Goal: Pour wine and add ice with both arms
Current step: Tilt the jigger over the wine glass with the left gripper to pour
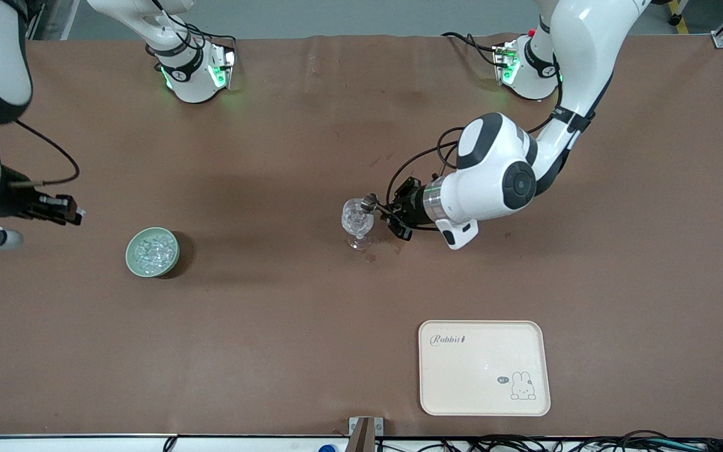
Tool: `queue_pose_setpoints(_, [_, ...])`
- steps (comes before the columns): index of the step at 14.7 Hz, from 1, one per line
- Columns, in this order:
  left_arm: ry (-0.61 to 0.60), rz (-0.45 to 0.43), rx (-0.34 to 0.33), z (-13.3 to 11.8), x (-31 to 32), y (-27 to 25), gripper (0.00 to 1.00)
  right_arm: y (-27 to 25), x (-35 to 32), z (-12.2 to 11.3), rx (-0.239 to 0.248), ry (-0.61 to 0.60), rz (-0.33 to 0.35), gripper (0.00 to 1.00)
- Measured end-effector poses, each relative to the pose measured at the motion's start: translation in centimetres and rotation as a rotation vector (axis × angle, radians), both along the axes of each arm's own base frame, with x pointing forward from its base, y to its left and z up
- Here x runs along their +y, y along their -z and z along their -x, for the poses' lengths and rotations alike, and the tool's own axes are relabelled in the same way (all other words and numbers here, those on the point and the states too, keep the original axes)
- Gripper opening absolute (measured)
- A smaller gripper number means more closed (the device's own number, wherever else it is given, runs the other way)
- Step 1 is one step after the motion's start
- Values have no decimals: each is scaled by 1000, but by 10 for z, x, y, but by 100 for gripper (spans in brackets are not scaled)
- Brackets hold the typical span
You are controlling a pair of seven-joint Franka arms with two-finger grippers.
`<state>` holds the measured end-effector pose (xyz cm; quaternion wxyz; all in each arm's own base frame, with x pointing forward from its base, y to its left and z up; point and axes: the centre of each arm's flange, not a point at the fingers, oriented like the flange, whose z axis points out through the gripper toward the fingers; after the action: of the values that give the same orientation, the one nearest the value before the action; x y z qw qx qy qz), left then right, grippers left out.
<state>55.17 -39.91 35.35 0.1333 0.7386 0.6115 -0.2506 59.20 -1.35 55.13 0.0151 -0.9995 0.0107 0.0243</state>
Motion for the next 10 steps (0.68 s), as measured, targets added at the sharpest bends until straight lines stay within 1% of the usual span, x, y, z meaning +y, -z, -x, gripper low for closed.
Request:
queue_pose_setpoints(1, [0, -20, -3, 2, -3, 0, 21, -8, 1, 11, -5, -2, -2, 25])
queue_pose_setpoints(2, [-4, -56, -12, 5, -6, 1, 21, -17, 4, 27, -12, -8, -5, 25])
queue_pose_setpoints(4, [-5, -92, -25, 6, -8, 1, 21, -22, 8, 41, -15, -16, -7, 25])
queue_pose_setpoints(6, [-20, -115, -38, 8, -15, -4, 21, -21, 10, 49, -13, -20, -8, 25])
queue_pose_setpoints(10, [-33, -165, -72, 14, -30, -12, 21, -14, 10, 51, -12, -20, -8, 25])
